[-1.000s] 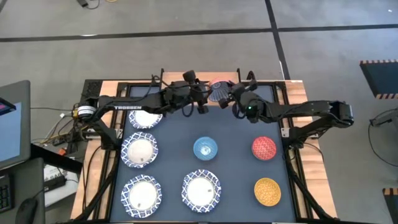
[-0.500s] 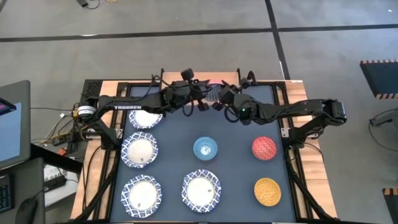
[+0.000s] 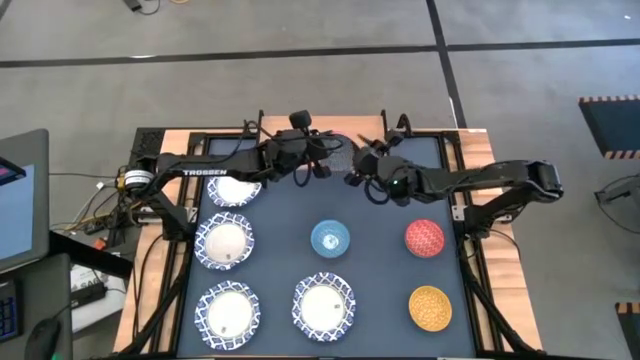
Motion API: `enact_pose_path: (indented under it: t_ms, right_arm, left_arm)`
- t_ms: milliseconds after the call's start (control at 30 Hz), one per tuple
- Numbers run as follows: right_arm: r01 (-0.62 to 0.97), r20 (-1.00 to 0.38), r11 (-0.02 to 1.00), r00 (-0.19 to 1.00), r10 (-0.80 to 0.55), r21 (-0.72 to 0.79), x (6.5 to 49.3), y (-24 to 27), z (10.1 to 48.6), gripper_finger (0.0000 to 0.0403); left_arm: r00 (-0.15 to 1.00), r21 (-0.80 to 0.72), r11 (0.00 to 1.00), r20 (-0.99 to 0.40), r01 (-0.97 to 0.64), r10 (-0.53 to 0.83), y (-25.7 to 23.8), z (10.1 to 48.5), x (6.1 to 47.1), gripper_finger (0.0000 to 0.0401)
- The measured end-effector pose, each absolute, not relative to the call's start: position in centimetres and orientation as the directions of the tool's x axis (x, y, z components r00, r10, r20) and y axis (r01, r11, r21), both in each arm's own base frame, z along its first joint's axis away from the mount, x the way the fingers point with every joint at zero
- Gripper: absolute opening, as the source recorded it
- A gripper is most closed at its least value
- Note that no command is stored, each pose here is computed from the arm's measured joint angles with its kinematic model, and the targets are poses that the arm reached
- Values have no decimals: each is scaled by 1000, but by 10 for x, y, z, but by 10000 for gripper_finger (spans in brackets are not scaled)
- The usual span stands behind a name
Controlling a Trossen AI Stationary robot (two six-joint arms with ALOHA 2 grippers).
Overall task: Place and stack bowls onto a shelf
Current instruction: Put the dark blue patterned bowl on the shelf
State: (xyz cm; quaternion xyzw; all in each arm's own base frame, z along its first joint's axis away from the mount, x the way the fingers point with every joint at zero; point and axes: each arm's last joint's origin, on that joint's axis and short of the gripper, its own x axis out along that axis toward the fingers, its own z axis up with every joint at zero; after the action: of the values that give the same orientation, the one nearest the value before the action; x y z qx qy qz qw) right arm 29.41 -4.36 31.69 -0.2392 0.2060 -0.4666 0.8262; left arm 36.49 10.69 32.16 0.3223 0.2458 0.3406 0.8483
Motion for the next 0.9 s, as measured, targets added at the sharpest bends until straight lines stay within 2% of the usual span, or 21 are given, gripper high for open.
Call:
enact_pose_path:
  t_ms: [100, 200, 267, 367, 467, 633, 900]
  right_arm:
    - [570, -180, 584, 609, -772, -577, 284, -41, 329, 195]
    - [312, -311, 735, 756, -576, -602, 276, -35, 326, 226]
    - [167, -365, 764, 801, -474, -624, 277, -34, 321, 232]
    - [-1, -424, 685, 786, -450, -728, 283, -36, 309, 229]
    - [-95, -443, 589, 756, -482, -803, 294, -35, 296, 222]
    - [-158, -441, 476, 693, -571, -865, 311, -41, 278, 217]
    - [-192, -476, 468, 625, -619, -862, 320, -55, 271, 204]
  left_arm:
    - [627, 737, 544, -211, -402, 750, 110, 320, 362, 0]
    - [633, 708, 567, -217, -422, 743, 114, 325, 356, 0]
    - [659, 662, 613, -233, -431, 715, 117, 328, 352, 0]
    - [713, 574, 688, -238, -444, 659, 121, 331, 349, 0]
    - [745, 530, 722, -229, -445, 627, 123, 334, 349, 0]
    - [741, 540, 729, -259, -421, 620, 123, 331, 348, 0]
    - [748, 539, 737, -265, -409, 609, 122, 330, 349, 0]
